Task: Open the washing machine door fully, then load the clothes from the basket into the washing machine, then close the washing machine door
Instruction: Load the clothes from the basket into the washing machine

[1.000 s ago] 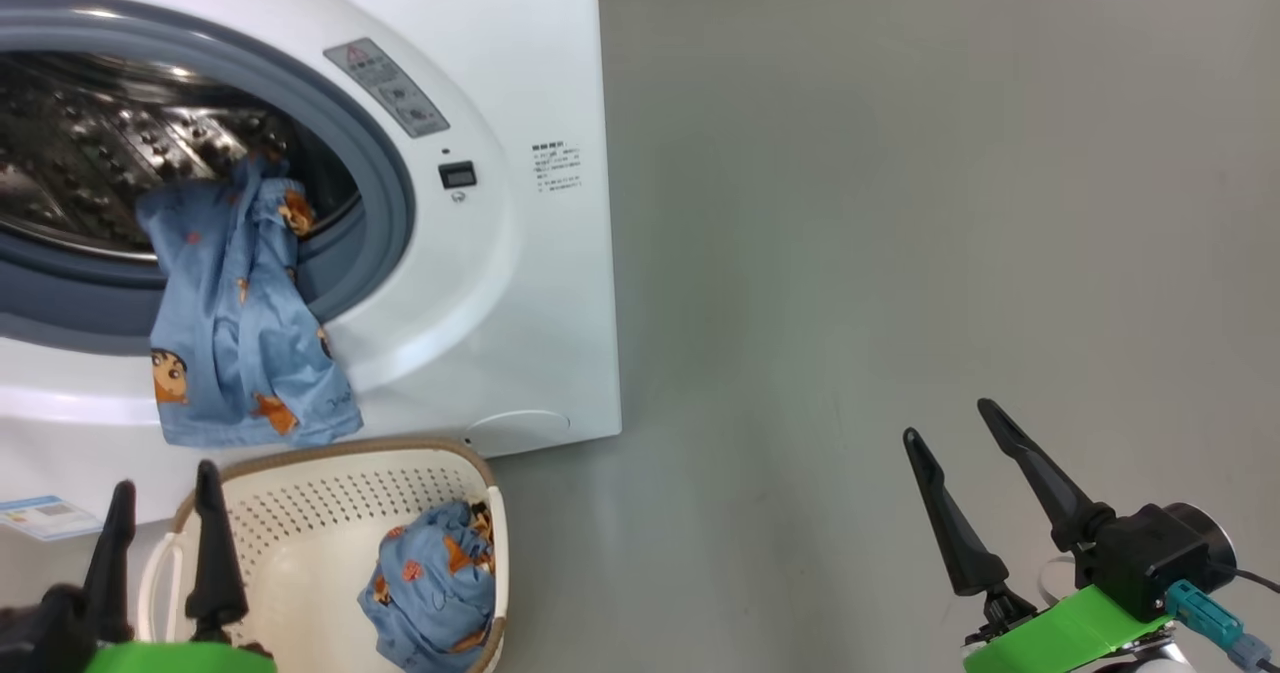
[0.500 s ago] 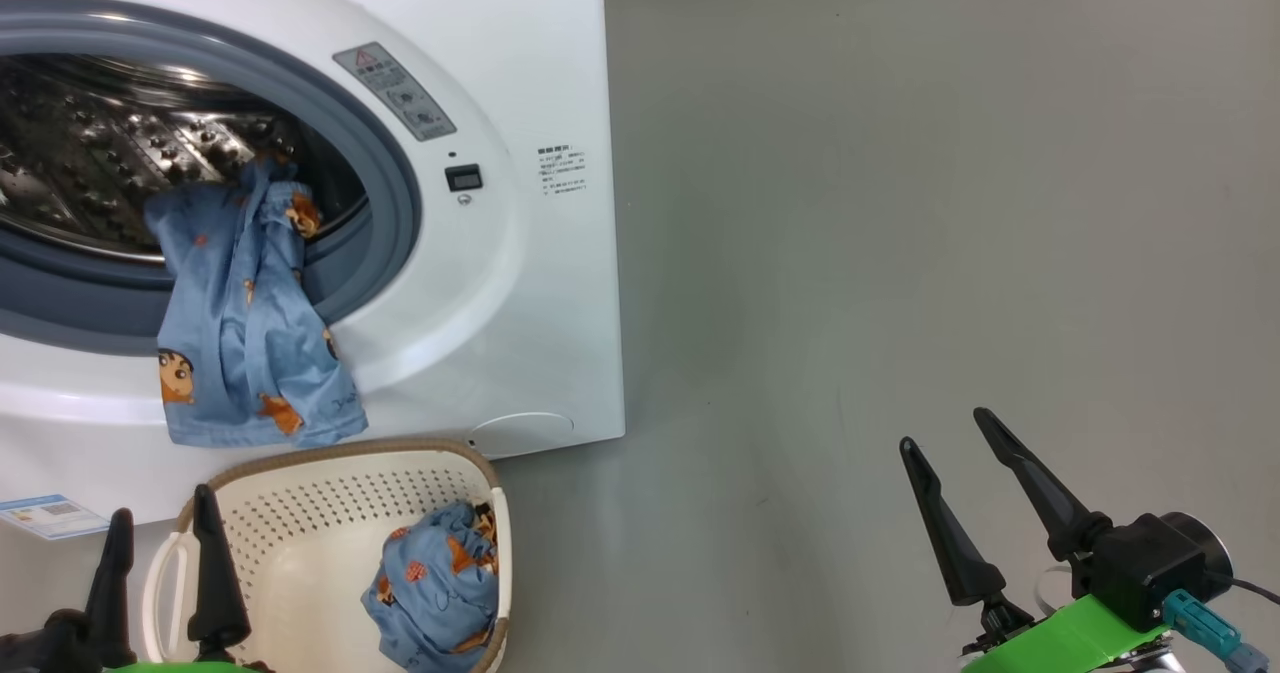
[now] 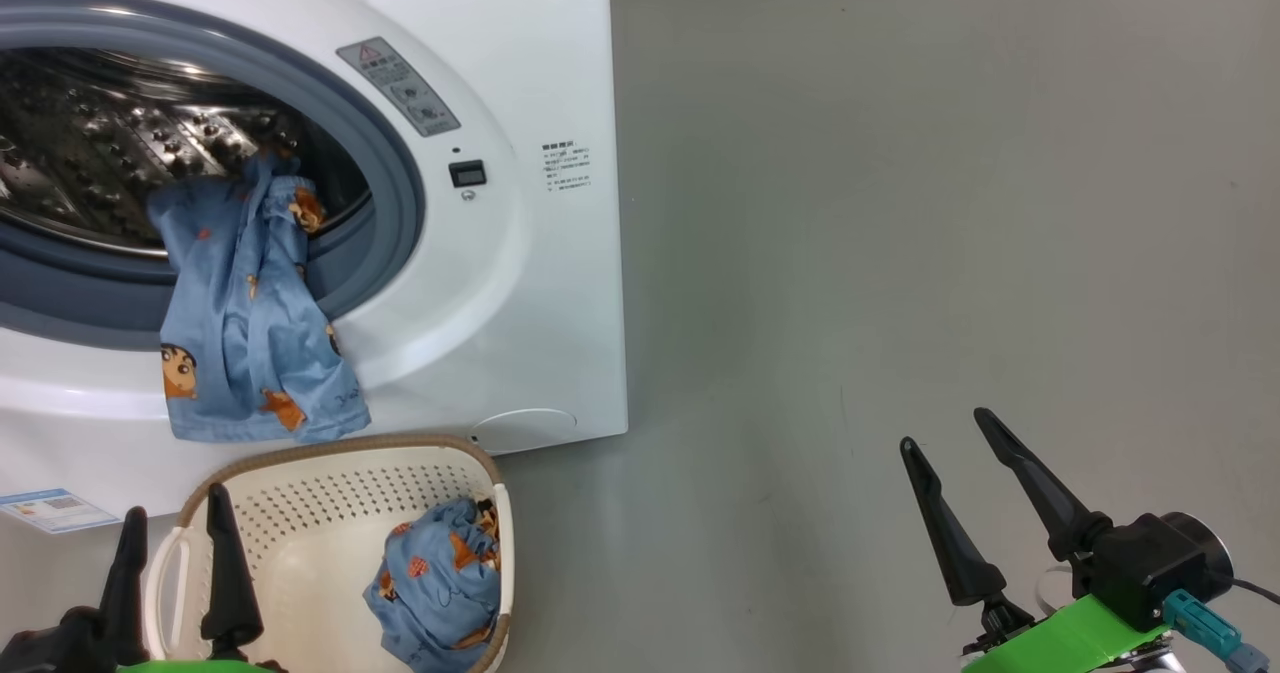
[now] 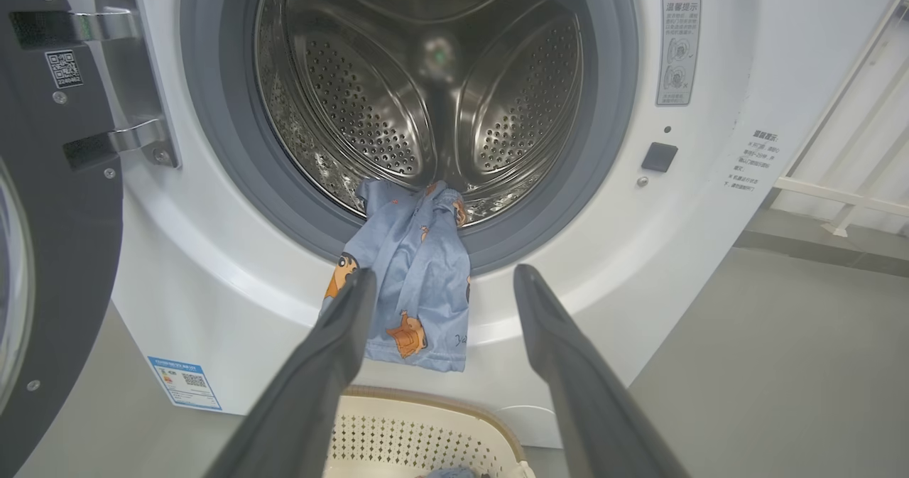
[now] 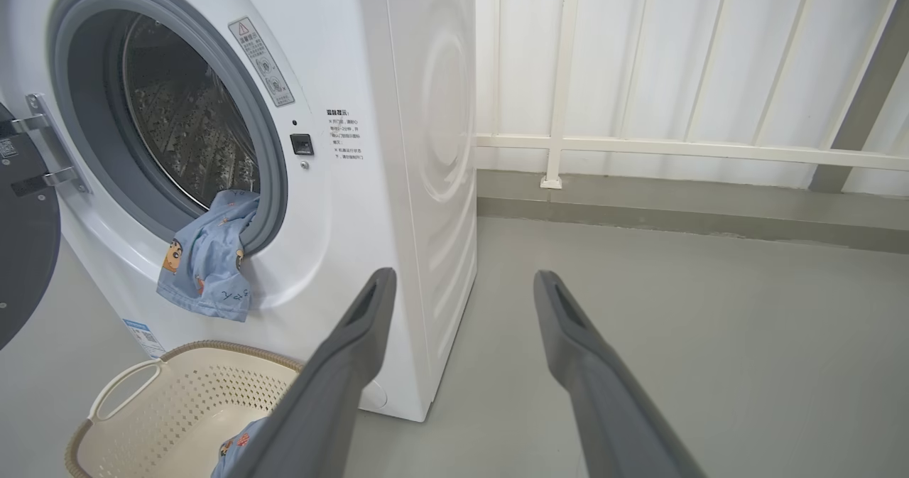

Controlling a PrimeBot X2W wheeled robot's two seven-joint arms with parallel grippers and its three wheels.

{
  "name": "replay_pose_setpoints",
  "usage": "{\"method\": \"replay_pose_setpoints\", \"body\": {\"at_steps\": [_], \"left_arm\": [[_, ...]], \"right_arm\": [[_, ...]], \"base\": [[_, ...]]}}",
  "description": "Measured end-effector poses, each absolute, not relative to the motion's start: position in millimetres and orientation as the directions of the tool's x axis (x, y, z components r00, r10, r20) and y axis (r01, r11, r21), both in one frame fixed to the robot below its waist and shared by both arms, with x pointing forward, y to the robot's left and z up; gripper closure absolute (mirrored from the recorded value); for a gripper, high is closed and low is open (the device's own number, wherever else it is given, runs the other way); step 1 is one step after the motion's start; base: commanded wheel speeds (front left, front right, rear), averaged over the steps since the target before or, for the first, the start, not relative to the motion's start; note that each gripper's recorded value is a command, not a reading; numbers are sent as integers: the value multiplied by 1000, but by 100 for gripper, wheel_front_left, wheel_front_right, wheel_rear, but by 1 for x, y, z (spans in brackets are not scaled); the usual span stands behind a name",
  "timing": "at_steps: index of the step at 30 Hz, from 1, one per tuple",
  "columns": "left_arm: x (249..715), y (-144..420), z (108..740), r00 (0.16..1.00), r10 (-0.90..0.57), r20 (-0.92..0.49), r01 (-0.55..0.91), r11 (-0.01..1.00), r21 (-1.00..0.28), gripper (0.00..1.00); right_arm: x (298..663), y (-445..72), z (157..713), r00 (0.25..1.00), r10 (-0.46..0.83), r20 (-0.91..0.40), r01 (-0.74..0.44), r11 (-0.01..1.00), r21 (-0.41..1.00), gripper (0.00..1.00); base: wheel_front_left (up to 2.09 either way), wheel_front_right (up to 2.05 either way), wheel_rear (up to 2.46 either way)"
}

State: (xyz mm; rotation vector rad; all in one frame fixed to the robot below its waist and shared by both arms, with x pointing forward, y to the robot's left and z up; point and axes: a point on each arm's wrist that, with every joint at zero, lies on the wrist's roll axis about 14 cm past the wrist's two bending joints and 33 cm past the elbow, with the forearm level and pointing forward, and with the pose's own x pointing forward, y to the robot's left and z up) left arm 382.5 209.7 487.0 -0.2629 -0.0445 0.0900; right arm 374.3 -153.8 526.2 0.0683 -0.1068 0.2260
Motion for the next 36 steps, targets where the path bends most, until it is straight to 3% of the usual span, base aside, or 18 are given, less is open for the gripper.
{"method": "replay_pose_setpoints", "body": {"at_steps": [18,36], "left_arm": [[390,198,467,996,80,-29,-85,962,-259,0],[453,196,398,976,84,-200,-135,958,-252,0]], "right_arm": [[384,-155,513,972,223,77,-228,972,57,0],[411,-170,479,979,202,-2,-201,978,50,0]], "base": [[0,0,0],[0,0,0]]}}
